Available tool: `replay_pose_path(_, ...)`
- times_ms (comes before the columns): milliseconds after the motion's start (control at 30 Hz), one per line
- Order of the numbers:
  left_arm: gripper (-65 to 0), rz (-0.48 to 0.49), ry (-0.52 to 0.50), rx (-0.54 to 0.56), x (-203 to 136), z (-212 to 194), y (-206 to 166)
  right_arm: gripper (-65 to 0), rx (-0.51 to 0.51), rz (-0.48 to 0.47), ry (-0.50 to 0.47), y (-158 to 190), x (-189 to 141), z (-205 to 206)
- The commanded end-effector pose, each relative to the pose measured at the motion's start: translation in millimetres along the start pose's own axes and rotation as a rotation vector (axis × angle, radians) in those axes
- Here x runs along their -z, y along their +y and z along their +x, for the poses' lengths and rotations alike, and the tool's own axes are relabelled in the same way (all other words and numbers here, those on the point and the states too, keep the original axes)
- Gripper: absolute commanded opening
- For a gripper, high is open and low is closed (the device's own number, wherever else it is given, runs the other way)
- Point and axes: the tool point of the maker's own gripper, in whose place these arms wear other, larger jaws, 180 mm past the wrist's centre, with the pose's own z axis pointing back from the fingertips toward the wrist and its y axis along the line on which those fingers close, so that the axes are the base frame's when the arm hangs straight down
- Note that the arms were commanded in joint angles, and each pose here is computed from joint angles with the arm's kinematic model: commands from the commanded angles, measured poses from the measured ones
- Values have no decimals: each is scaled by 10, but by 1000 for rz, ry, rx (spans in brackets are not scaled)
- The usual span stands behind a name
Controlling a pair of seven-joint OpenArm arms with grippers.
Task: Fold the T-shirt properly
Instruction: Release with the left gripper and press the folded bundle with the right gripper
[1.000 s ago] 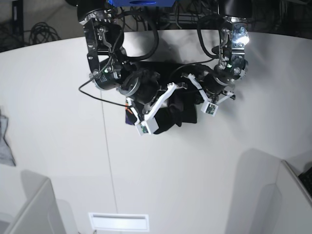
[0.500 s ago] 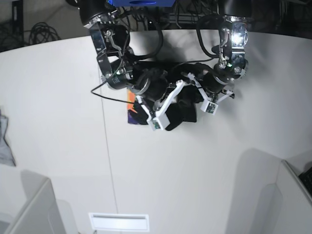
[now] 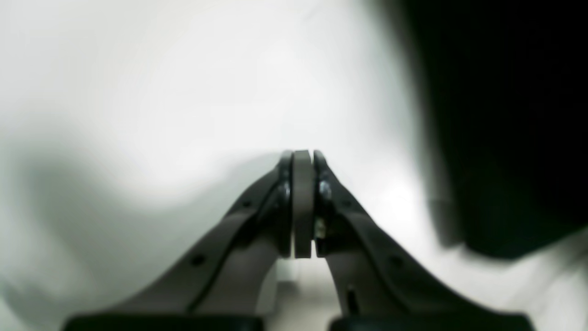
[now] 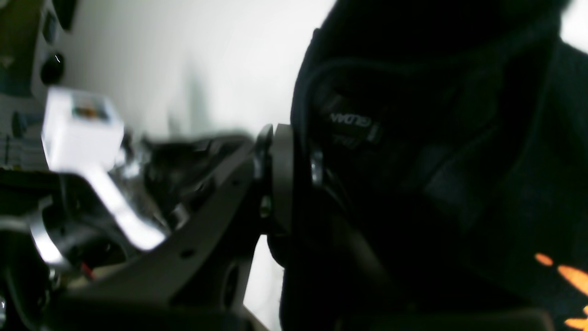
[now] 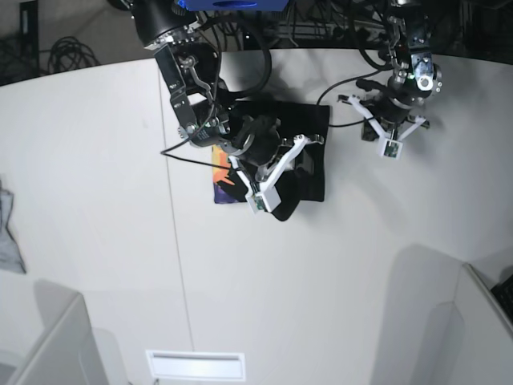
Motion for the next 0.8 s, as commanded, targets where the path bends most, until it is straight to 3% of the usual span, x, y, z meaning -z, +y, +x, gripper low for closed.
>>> replay_pose_path(0,-650,30,-14,3,-90,26,108,-650,-10,33,-50,110,-27,165)
replay_pose_path(133,-650,116,-12,-49,-312,-105,423,-650,-9,31,-51,98,-21,168)
replay_pose_path(300,-650,131,-76,-179,-500,-100,712,-650,-13,31,-54,97,-16,193)
replay_pose_path(700,-650,113,-89,-195,-571,-97,764,-650,-1,20,-20,45,32,93)
replay_pose_path(767,-650,113,-89,-188,-611,-104,749,-567,4,17,-13,33,42,64)
